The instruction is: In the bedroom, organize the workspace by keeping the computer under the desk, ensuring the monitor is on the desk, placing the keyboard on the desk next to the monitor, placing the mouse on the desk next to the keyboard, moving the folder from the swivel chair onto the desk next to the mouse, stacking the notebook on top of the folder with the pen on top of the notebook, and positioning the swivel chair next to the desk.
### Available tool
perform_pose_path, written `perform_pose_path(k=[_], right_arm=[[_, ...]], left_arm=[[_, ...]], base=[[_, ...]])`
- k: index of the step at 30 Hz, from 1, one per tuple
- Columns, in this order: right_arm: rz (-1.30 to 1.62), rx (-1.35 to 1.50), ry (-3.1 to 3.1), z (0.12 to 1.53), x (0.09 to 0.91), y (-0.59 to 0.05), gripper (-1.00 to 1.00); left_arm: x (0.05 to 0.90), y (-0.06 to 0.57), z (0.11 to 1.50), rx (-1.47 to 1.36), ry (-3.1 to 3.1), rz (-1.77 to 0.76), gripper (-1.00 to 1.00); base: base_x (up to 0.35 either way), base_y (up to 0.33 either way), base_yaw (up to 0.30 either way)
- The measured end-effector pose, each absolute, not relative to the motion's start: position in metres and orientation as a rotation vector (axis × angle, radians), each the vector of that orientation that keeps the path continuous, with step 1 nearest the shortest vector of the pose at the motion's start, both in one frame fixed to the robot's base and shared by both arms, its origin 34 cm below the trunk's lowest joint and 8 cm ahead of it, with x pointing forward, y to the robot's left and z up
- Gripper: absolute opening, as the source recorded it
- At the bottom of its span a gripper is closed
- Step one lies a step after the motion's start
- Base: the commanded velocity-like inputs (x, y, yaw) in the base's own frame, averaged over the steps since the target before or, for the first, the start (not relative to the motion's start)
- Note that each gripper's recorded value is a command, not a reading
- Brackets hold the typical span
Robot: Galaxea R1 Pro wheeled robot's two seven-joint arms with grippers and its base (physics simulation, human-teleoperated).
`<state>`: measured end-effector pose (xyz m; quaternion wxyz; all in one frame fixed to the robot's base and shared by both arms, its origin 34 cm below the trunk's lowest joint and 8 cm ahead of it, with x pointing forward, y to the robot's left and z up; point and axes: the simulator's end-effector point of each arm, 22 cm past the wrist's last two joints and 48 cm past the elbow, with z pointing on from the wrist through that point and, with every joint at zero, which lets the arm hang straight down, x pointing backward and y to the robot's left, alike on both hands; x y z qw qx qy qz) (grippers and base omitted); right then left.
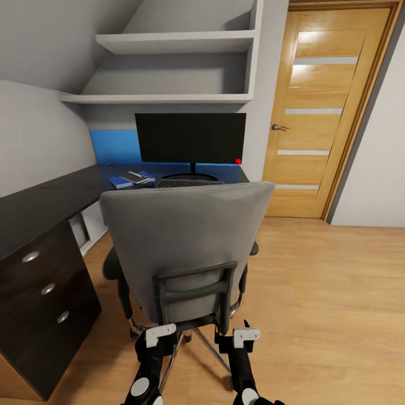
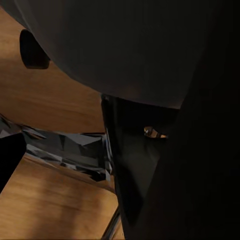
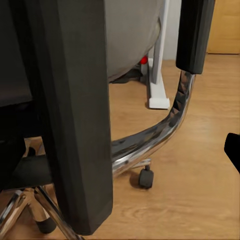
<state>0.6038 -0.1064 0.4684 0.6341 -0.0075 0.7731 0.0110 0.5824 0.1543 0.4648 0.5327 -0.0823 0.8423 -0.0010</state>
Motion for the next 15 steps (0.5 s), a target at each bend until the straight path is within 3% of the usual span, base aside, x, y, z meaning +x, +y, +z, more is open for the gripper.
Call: perform_pose_path(k=[15], right_arm=[[0.025, -0.02, 1.769, 0.468, 0.6036, -0.106, 1.0]], left_arm=[[0.5818, 0.1543, 0.4635, -0.202, 2.013, -0.006, 1.0]], base=[[0.23, -0.096, 0.0]])
